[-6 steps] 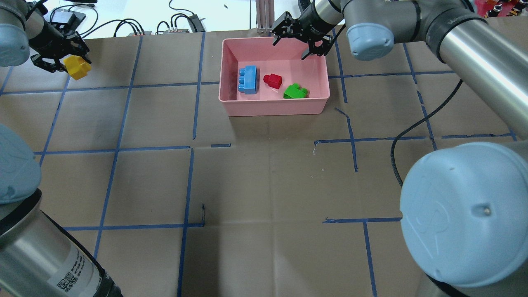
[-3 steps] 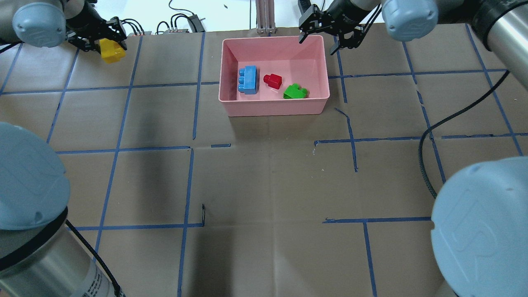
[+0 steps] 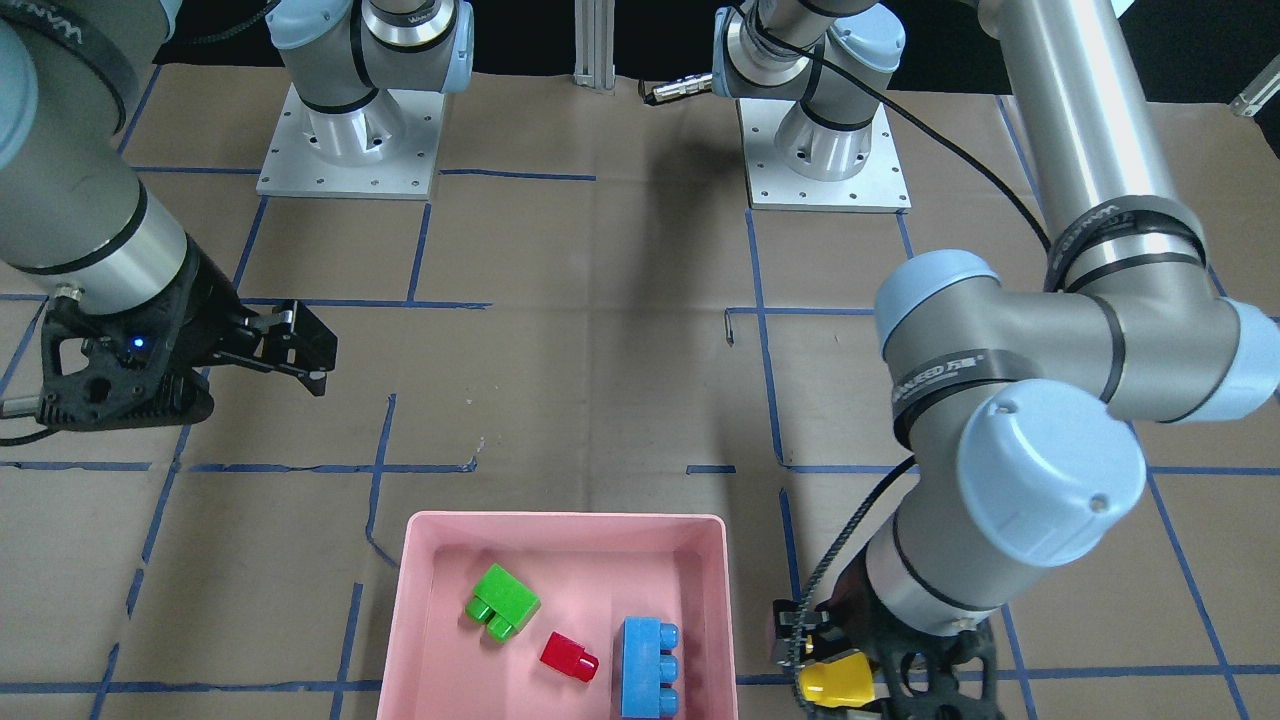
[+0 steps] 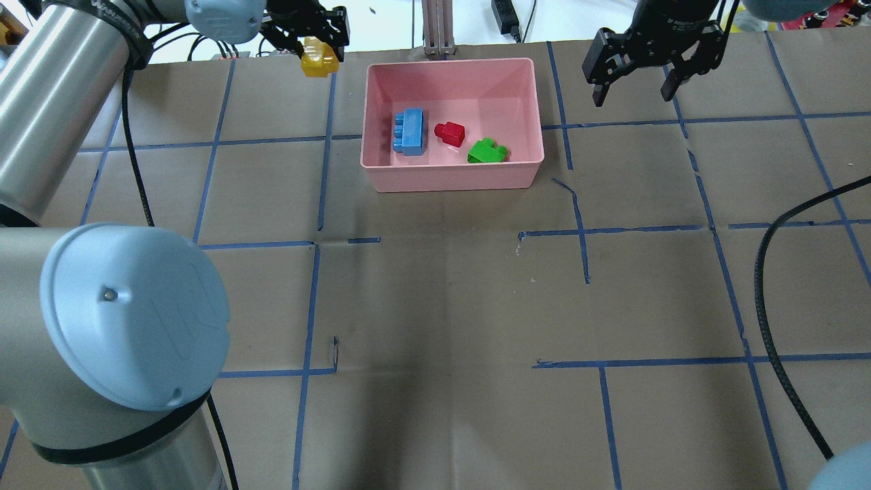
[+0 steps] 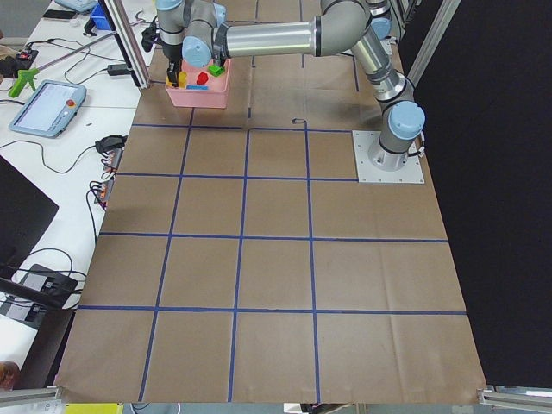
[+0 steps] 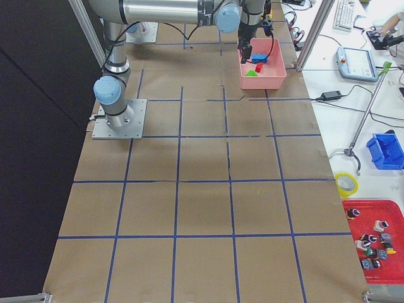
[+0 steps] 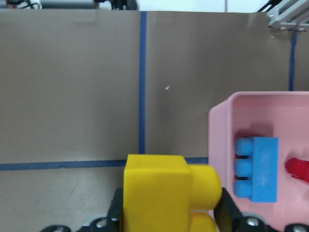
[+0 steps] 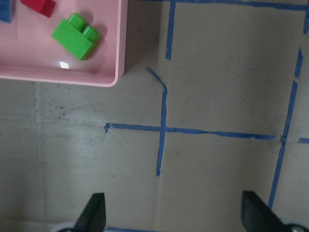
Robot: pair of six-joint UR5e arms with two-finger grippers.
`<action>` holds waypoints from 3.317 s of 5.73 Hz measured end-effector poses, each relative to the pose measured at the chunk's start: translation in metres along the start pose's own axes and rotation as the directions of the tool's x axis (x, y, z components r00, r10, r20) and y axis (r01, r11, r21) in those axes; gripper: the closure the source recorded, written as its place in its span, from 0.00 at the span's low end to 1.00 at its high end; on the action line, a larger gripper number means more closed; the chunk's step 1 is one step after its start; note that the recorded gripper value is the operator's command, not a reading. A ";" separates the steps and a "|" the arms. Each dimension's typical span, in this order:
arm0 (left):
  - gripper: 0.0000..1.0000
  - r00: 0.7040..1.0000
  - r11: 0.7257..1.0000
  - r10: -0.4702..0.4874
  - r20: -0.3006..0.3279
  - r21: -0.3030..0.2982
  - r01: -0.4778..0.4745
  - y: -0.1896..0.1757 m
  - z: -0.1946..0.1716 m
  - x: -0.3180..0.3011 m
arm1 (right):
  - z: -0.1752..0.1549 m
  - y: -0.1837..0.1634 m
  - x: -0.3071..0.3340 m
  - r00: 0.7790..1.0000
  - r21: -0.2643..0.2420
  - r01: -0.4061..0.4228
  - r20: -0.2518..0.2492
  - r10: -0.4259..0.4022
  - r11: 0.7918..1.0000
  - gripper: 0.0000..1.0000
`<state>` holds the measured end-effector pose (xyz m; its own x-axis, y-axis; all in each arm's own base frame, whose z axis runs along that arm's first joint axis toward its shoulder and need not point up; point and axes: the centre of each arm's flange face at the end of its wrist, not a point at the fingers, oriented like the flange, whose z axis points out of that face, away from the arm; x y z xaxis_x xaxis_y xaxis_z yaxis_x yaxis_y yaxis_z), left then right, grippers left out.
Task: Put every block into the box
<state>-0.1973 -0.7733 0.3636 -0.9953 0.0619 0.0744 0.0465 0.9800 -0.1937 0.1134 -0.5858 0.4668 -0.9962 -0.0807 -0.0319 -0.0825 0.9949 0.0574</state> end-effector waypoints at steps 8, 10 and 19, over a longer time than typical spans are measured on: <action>0.01 0.992 0.991 -0.095 0.088 0.106 0.086 0.015 -0.047 0.040 | 0.026 0.121 -0.020 0.991 0.047 -0.133 0.006 0.132 0.990 0.00; 0.01 0.986 0.993 -0.083 0.146 -0.072 0.095 0.061 -0.104 0.014 | 0.013 0.124 -0.029 0.992 0.066 -0.126 0.021 0.125 0.990 0.00; 0.01 0.979 0.971 0.204 0.004 -0.125 -0.202 0.240 -0.189 -0.030 | 0.013 0.115 -0.033 0.996 0.059 -0.089 -0.009 0.089 0.994 0.00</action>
<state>-0.1407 -0.5046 0.5000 -0.9652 0.2597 0.0294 0.2567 0.9631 -0.0806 0.1373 -0.4678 0.4614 -0.9998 0.0078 -0.0173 0.0078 1.0000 0.0012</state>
